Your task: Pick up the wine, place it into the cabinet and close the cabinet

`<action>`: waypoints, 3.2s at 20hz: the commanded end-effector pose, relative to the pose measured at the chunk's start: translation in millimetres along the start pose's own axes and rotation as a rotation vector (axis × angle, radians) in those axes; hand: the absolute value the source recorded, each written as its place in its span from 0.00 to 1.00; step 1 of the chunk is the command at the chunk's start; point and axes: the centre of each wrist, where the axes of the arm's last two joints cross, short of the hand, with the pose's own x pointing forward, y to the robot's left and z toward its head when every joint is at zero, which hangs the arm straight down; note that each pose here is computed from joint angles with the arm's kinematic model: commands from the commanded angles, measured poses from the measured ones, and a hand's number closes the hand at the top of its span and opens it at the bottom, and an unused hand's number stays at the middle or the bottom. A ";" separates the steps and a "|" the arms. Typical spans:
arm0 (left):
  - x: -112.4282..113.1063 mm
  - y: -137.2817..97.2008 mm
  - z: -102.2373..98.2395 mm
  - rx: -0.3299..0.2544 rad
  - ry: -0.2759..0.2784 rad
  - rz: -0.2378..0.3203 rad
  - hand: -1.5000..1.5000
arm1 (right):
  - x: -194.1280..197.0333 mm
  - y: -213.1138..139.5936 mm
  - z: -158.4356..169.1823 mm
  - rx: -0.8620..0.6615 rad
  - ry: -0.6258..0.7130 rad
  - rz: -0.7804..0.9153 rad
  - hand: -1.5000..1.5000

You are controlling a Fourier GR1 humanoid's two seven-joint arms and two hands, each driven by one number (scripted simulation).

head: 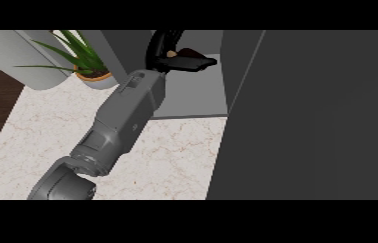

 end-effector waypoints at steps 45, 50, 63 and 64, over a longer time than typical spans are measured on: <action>4.5 101.0 233.0 -0.025 -0.017 0.212 0.00 | 47.1 -4.0 17.0 0.462 0.055 -0.079 1.00; 29.7 148.8 238.5 0.017 -0.046 0.158 0.00 | 54.6 -1.0 22.8 0.513 0.059 -0.133 1.00; 63.6 206.6 244.7 0.030 -0.057 0.140 0.00 | 52.8 8.1 13.9 0.547 0.021 -0.130 1.00; 62.5 216.0 254.3 0.025 -0.042 0.156 0.00 | 52.9 7.8 13.3 0.557 0.013 -0.145 1.00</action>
